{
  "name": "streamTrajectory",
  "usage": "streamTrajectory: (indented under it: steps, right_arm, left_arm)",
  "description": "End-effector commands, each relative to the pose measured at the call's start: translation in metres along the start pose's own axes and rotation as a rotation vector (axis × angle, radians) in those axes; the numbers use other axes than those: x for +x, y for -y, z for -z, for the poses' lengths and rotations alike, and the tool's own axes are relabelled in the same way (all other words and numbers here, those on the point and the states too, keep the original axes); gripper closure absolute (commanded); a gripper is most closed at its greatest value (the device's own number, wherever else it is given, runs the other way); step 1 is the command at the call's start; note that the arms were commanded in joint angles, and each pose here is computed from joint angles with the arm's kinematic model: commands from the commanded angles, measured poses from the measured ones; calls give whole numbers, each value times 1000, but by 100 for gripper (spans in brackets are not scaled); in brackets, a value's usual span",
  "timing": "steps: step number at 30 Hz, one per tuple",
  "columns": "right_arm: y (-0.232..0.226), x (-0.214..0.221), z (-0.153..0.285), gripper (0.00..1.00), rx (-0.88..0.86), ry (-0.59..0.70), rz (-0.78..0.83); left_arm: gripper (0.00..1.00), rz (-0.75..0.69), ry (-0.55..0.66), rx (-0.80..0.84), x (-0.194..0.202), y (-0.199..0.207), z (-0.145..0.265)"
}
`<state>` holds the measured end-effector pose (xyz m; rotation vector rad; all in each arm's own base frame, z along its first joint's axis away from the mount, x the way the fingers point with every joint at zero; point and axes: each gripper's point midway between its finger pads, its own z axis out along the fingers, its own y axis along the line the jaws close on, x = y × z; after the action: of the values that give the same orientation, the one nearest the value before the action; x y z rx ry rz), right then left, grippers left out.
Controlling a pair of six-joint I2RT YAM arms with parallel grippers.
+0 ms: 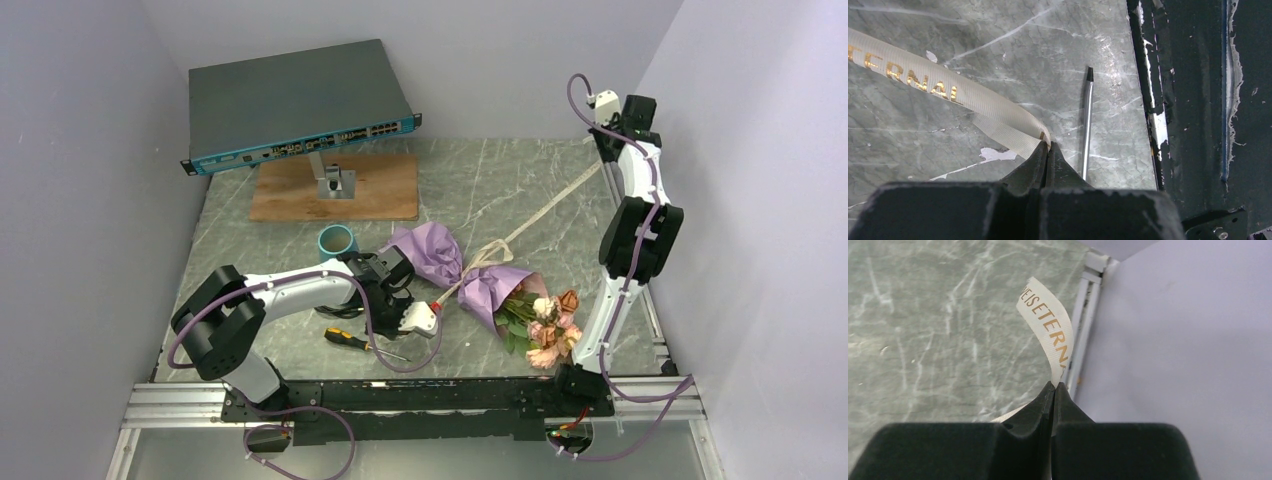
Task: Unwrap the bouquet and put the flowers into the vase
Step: Untie the ribbon from the wrapping paper.
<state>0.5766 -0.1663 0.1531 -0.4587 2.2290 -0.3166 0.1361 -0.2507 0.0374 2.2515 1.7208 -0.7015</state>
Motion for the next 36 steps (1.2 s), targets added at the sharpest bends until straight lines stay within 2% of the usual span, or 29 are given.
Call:
streamTrajectory:
  steps: [1,15,24,26,27,28,29,32,34,36]
  right_arm:
    - [77,-31,15,100,225,100,53]
    - [122,-31,18,100,349,121,68]
    - [125,-33,19,100,362,128,56]
    - [117,-32,19,100,322,122,43]
    - [110,-31,18,100,291,118,39]
    - [101,-31,18,96,247,121,36]
    - [92,-30,18,89,208,122,30]
    - [52,-24,21,59,48,126,11]
    - [21,-23,29,39,-74,130,8]
    - [-9,-19,39,23,-183,122,5]
  left_arm:
    - [100,33,-46,78,13,26,3]
    - [100,32,-60,98,18,30,1]
    - [100,42,-63,97,19,34,5]
    - [100,57,-58,33,16,23,6]
    - [97,62,-49,-8,12,15,9]
    - [82,58,-33,-47,7,7,12]
    - [72,52,-5,-82,-3,-1,16]
    - [48,52,100,-176,-38,-26,30]
    - [39,70,155,-225,-57,-41,36]
    - [36,106,201,-267,-73,-55,43]
